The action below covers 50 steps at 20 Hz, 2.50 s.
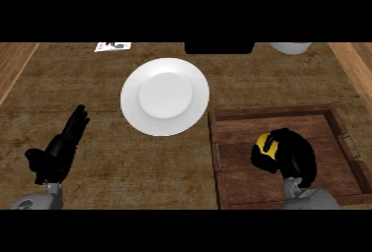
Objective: Pick the lemon from the tray and place it in the plate
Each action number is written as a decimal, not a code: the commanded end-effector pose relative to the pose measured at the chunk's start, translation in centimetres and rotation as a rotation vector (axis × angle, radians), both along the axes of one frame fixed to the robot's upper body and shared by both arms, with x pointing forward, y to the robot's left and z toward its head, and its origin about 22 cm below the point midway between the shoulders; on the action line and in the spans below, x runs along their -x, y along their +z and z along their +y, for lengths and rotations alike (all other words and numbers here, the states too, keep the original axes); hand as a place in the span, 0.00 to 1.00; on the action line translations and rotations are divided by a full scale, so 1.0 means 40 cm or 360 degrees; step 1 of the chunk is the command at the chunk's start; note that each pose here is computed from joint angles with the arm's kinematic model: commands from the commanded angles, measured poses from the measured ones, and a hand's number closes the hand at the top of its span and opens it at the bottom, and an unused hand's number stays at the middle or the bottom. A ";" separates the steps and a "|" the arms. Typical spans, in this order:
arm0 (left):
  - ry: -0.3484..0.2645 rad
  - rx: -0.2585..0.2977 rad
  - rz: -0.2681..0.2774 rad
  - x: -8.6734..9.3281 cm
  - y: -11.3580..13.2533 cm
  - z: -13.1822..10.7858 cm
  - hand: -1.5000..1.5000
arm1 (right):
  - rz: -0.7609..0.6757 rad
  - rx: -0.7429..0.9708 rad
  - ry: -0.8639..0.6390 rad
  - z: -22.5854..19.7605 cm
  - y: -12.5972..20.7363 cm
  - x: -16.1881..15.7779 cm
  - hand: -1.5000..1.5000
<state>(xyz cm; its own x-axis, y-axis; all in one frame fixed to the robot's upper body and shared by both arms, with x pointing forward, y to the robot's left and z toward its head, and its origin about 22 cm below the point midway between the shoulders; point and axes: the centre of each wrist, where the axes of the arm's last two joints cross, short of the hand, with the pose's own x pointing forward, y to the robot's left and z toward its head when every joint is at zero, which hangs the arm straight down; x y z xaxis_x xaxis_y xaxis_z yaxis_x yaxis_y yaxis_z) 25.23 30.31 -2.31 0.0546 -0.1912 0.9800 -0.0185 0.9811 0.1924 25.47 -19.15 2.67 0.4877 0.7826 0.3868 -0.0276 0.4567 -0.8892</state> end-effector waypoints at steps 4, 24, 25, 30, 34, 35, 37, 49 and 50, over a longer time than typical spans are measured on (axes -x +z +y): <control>0.0026 -0.0008 -0.0001 0.021 -0.009 0.013 0.50 | -0.0224 0.0113 -0.0227 0.204 -0.050 0.211 1.00; -0.0034 0.0033 0.0007 -0.017 0.008 -0.011 0.50 | -0.0874 0.0403 -0.0146 0.376 0.212 0.235 1.00; -0.0055 -0.0028 -0.0001 0.014 0.004 -0.006 0.50 | -0.0873 0.0389 -0.0165 0.376 0.228 0.223 1.00; -0.0073 0.0003 0.0010 0.018 -0.005 -0.016 0.50 | -0.0861 0.0355 -0.0142 0.385 0.261 0.117 1.00; -0.0077 0.0002 -0.0016 -0.020 0.009 -0.007 0.50 | -0.0793 0.0314 -0.0074 0.421 0.270 0.049 1.00; -0.0108 -0.0003 -0.0027 -0.036 0.025 -0.032 0.50 | -0.0825 0.0235 -0.0055 0.418 0.278 0.004 1.00; -0.0113 0.0007 -0.0032 -0.045 -0.001 -0.066 0.50 | -0.0779 0.0252 -0.0039 0.436 0.273 -0.026 1.00; -0.0156 0.0017 -0.0029 -0.074 0.052 -0.053 0.50 | -0.0739 0.0153 -0.0089 0.434 0.208 -0.238 1.00; -0.0170 0.0020 -0.0037 -0.040 0.009 -0.043 0.50 | -0.0726 0.0147 -0.0086 0.442 0.219 -0.248 1.00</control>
